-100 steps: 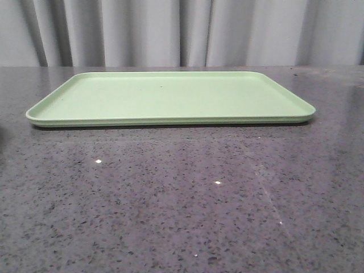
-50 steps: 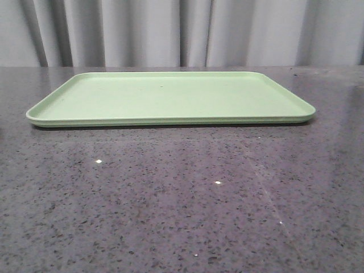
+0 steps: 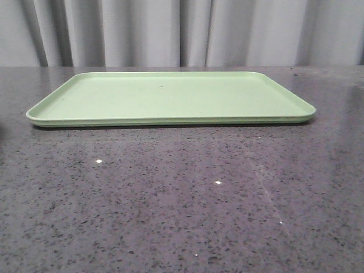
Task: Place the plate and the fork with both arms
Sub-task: 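Carry the cream plate with the left gripper over the green tray, then lower the plate onto the tray and open the left gripper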
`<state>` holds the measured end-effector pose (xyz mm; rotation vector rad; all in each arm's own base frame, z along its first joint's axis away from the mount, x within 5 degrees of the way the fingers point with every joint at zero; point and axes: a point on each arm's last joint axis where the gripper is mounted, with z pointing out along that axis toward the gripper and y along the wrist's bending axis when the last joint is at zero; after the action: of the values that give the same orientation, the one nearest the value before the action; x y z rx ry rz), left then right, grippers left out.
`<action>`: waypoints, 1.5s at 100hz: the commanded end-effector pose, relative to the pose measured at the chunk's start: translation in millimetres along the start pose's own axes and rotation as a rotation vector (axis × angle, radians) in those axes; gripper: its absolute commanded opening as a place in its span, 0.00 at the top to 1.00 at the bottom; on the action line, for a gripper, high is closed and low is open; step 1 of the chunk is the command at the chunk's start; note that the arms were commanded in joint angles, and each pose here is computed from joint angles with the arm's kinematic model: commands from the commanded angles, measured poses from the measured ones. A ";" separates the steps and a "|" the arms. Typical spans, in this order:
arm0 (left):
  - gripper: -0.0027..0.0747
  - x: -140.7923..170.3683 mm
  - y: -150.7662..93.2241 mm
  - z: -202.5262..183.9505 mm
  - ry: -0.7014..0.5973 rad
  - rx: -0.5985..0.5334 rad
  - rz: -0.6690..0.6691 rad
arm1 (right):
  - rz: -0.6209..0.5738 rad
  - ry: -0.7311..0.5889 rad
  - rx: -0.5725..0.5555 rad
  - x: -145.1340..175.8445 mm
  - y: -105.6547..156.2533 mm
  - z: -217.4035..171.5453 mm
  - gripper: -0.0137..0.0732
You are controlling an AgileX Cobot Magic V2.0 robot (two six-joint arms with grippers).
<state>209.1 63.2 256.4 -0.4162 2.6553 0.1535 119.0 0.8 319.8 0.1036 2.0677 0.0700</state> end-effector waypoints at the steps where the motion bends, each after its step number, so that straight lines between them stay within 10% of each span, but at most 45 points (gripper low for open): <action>1: 0.99 -3.8 1.1 -14.9 -0.049 0.027 -0.039 | -0.005 -0.095 -0.012 -15.0 1.9 -3.7 0.30; 76: 0.99 -46.0 -9.6 -93.1 -0.365 0.340 -0.141 | 0.001 -0.092 -0.016 -14.8 2.2 -3.5 0.30; 150: 0.99 -106.2 -196.9 -36.9 -0.316 0.758 -0.016 | 0.003 -0.084 -0.016 -14.1 2.2 -3.4 0.30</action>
<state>336.4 -88.0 304.9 -0.0748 2.3352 -0.6352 119.0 1.4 319.8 0.1092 2.0676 0.0820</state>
